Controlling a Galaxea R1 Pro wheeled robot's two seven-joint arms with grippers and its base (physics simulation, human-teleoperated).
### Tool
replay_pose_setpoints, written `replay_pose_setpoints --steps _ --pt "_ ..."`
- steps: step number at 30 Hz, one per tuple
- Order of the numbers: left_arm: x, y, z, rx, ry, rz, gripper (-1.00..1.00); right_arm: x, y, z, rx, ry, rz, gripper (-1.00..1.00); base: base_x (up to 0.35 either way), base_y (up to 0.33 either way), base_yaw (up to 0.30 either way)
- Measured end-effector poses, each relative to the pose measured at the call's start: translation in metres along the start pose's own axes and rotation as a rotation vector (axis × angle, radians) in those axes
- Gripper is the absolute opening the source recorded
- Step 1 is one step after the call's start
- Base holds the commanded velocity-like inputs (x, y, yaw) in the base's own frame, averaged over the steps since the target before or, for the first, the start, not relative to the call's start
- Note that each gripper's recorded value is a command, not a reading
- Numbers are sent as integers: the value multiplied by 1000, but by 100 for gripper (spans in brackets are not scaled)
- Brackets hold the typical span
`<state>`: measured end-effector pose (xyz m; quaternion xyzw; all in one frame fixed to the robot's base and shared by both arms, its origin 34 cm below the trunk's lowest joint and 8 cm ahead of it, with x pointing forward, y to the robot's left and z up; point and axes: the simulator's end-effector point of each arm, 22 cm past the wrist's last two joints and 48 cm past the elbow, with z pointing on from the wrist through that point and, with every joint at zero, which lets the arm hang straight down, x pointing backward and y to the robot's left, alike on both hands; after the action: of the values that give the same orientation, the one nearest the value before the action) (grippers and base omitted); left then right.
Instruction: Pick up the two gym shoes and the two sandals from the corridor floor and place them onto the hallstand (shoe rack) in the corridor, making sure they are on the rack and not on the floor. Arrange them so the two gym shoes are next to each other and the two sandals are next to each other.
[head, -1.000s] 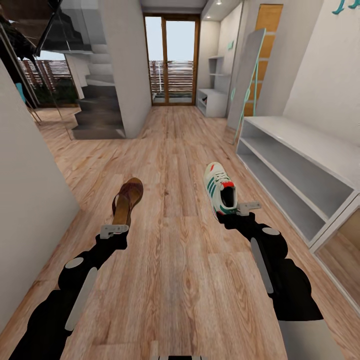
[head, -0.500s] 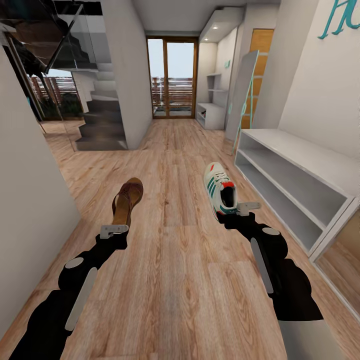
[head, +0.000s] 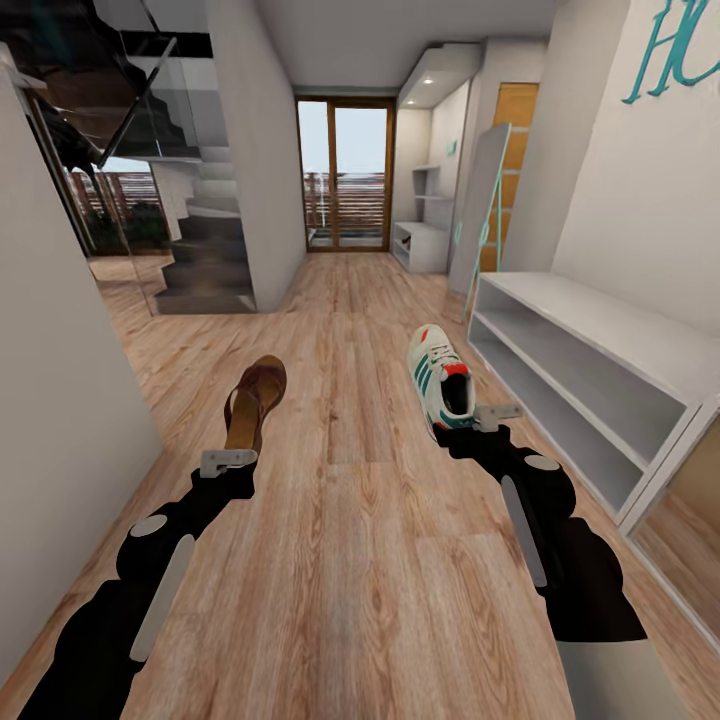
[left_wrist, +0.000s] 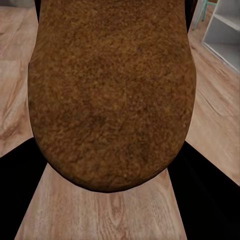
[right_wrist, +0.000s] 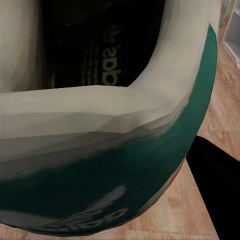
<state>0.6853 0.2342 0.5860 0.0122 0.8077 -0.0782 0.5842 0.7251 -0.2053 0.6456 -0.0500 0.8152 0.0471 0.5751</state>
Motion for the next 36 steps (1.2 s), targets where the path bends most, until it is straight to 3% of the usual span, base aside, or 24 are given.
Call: replay_pose_setpoints --steps 16,36 --pt "-13 -2 -7 2 -24 3 -100 -14 1 -9 0 -26 -3 -100 10 0 0" --pt "-29 -4 -16 3 -55 6 -100 -33 2 -21 0 -60 -6 -100 326 0 0"
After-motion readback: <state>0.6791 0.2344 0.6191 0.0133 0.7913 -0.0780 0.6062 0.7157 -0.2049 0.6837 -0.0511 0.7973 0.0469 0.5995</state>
